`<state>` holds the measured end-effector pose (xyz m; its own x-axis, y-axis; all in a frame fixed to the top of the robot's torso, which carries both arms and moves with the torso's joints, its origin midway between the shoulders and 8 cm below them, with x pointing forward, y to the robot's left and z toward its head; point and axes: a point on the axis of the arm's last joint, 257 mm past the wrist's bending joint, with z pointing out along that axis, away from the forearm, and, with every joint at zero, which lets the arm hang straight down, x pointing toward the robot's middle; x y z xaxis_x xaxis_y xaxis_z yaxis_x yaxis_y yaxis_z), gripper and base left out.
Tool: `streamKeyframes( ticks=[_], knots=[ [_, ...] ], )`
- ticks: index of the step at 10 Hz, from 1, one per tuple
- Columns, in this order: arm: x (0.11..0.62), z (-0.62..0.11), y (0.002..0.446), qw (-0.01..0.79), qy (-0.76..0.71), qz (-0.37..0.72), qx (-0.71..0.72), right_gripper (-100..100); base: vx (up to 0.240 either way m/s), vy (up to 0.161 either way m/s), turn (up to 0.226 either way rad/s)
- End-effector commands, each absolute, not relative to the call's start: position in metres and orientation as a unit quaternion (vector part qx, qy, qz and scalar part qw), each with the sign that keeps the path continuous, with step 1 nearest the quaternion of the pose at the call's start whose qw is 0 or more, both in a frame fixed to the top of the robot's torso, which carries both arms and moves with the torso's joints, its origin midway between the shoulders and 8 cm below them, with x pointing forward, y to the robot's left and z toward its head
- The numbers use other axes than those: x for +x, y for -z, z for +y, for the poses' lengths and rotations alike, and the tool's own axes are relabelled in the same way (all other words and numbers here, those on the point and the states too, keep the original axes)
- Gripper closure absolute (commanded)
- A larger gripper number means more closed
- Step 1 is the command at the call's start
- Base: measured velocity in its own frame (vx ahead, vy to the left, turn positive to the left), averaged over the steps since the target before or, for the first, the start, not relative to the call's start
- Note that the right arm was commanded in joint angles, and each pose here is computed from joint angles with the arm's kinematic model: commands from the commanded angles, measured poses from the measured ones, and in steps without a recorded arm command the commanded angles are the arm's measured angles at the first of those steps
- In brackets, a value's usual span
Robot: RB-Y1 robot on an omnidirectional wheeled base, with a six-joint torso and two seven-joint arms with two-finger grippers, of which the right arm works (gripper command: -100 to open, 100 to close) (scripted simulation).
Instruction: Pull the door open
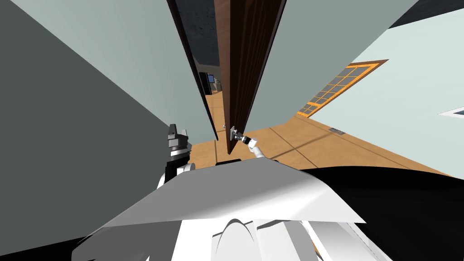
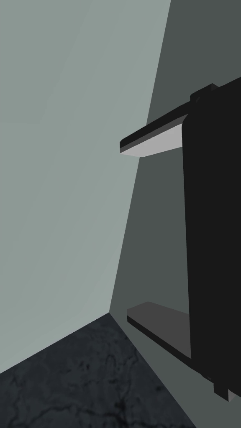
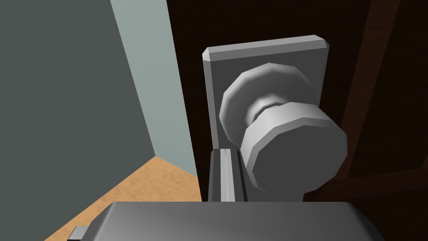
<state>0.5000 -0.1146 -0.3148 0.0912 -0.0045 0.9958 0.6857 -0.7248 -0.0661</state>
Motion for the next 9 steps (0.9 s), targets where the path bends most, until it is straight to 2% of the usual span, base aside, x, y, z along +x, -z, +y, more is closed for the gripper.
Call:
streamKeyframes(
  ticks=[1, 2, 7, 8, 9],
  knots=[
    [0.5, -0.1146, 0.3148, 0.275, 0.627, -0.248, -0.685, -100, -0.008, -0.005, 0.033],
    [0.5, -0.1146, 0.3148, 0.275, 0.627, -0.248, -0.685, 100, -0.003, 0.011, -0.004],
    [0.5, -0.1146, 0.3148, 0.275, 0.627, -0.248, -0.685, 100, 0.0, 0.002, -0.001],
    [0.4926, -0.1115, 0.3133, 0.282, 0.628, -0.259, -0.678, -100, -0.023, -0.129, 0.028],
    [0.4911, -0.1114, 0.3119, 0.283, 0.629, -0.262, -0.675, -100, -0.063, -0.157, 0.058]
  ],
)
